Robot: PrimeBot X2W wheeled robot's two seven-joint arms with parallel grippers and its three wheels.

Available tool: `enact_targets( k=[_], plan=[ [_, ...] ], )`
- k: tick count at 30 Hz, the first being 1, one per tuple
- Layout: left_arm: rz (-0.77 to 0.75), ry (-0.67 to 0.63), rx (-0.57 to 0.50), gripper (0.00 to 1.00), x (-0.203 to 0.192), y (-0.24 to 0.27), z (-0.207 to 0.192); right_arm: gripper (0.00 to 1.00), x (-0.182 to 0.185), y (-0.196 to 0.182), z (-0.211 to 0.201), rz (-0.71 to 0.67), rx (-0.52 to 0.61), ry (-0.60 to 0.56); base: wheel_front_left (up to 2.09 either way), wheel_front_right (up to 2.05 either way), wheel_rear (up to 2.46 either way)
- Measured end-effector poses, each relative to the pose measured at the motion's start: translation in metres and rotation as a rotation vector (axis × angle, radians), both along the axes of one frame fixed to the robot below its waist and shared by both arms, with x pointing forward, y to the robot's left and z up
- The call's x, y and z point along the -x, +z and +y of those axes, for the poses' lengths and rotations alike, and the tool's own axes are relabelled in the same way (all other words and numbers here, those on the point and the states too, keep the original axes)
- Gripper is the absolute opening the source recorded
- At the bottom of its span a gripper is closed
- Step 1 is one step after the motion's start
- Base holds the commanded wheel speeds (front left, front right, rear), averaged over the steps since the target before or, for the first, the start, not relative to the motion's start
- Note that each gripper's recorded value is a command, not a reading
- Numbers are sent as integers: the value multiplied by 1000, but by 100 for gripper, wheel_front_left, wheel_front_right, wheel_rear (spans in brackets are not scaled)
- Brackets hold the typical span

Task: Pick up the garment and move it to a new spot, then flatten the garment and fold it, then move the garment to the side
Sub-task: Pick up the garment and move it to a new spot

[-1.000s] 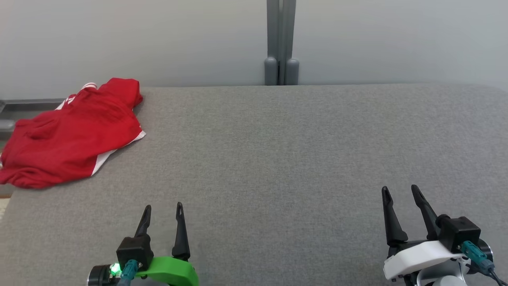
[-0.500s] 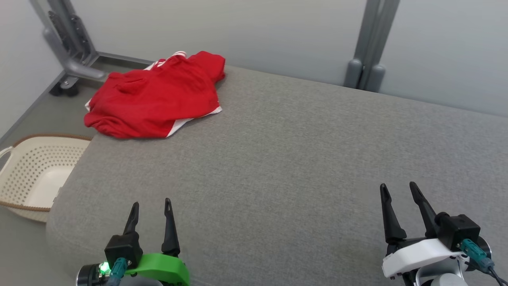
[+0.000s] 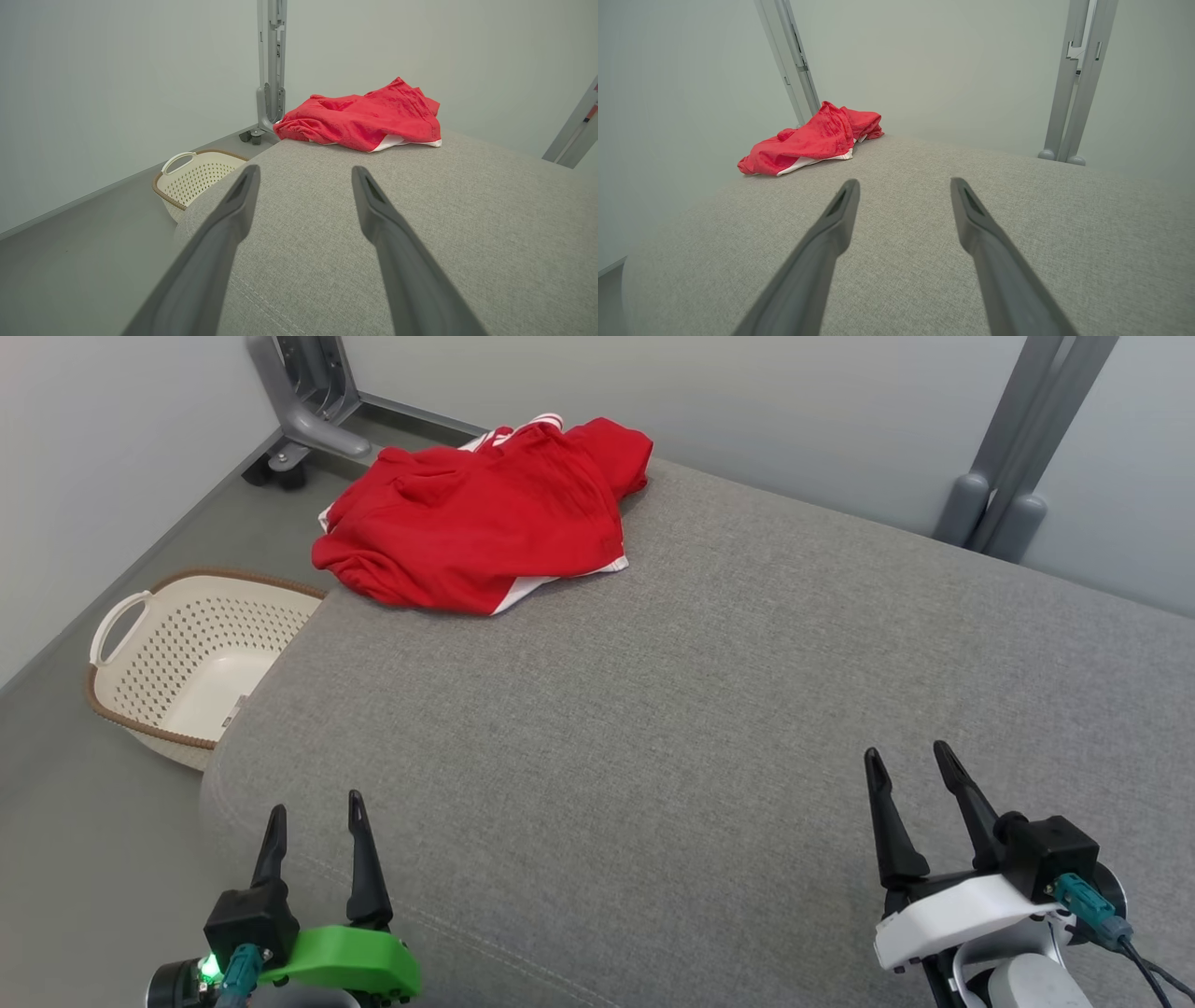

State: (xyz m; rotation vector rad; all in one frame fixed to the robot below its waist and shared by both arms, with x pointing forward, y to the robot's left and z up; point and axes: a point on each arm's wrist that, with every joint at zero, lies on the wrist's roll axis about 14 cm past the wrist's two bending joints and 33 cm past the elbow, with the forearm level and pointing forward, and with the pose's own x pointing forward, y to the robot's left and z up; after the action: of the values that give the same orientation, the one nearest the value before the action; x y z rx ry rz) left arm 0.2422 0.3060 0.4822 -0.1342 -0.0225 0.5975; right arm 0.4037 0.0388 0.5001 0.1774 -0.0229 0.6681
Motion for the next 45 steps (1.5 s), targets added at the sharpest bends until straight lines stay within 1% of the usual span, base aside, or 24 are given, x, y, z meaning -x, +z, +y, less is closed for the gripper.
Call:
enact_targets(
  k=[4,11,14,18,20,22,24,25,28,31,33,36,41,43,45],
  plan=[
    [5,11,3,100,3,-2,2,100,0,-1,1,2,-1,1,0,0,0],
    [33,40,4,100,9,-9,12,100,-12,-1,-18,-5,1,-62,0,0,0],
    [8,62,-50,100,1,10,34,100,-20,0,-21,-29,15,-75,0,0,0],
    [-54,61,-169,100,-27,53,65,100,-38,6,-23,-73,25,-95,0,0,0],
    [-80,53,-248,100,-47,80,82,100,-46,6,-22,-92,28,-100,0,0,0],
    [-92,36,-301,100,-68,99,93,100,-55,6,-22,-107,31,-107,0,0,0],
    [-73,7,-336,100,-95,107,101,100,-64,5,-23,-122,31,-116,0,0,0],
    [-54,-5,-335,100,-107,106,104,100,-68,5,-24,-127,30,-121,0,0,0],
    [38,-61,-354,100,-147,96,109,100,-78,3,-26,-145,23,-129,0,0,0],
    [135,-106,-320,100,-185,73,112,100,-87,6,-31,-176,12,-142,0,0,0],
    [207,-136,-253,100,-204,47,111,100,-92,7,-37,-192,8,-160,0,0,0],
    [361,-193,-157,100,-226,-1,103,100,-97,3,-50,-197,14,-188,0,0,0],
    [601,-272,35,100,-245,-79,77,100,-102,-6,-71,-191,24,-239,0,0,0],
    [669,-288,75,100,-248,-99,71,100,-103,-11,-78,-183,29,-254,0,0,0],
    [700,-303,96,100,-253,-112,65,100,-103,-15,-84,-175,34,-266,0,0,0]
  ],
)
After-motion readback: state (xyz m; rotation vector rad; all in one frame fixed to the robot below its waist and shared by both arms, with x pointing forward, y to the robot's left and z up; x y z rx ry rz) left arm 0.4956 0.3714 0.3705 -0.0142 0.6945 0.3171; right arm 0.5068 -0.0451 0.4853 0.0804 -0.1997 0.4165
